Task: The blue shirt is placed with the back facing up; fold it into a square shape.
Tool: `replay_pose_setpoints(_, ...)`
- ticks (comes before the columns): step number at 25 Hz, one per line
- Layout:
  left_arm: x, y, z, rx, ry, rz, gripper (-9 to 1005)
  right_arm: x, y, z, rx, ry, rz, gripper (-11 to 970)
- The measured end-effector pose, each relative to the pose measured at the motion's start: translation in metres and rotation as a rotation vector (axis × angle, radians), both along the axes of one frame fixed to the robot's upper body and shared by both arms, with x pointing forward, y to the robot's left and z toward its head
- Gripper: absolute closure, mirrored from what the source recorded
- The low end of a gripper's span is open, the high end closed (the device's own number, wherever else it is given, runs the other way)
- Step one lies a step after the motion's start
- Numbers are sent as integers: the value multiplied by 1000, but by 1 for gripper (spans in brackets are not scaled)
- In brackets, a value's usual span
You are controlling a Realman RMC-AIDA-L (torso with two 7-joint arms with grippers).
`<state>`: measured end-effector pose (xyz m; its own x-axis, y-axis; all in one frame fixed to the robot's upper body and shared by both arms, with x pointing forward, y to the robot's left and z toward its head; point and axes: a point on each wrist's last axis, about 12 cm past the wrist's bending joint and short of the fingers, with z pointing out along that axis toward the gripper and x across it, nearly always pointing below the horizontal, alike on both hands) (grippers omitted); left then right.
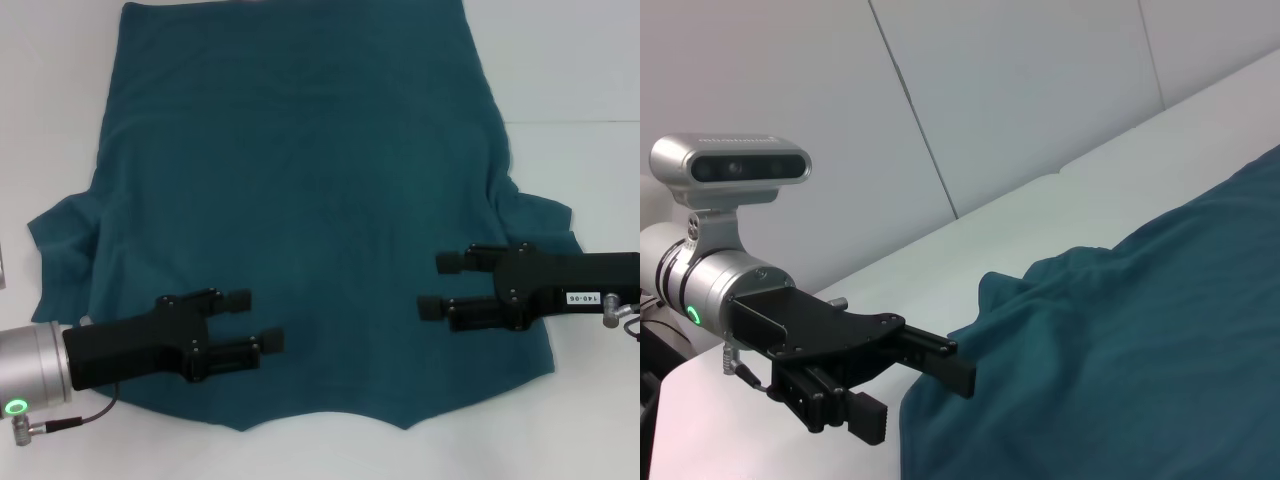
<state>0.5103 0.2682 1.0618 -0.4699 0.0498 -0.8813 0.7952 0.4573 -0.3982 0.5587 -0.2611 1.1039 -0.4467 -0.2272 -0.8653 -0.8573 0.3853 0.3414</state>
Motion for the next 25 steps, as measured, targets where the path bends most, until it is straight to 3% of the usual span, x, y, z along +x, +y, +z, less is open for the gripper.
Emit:
replay_pose_setpoints(12, 2, 2, -2, 3, 5, 37, 156, 1, -2, 1, 11, -7, -12, 60)
replay_pose_setpoints(25, 14, 42, -6, -65, 95, 411, 162, 4, -2, 5, 34, -28, -33, 61)
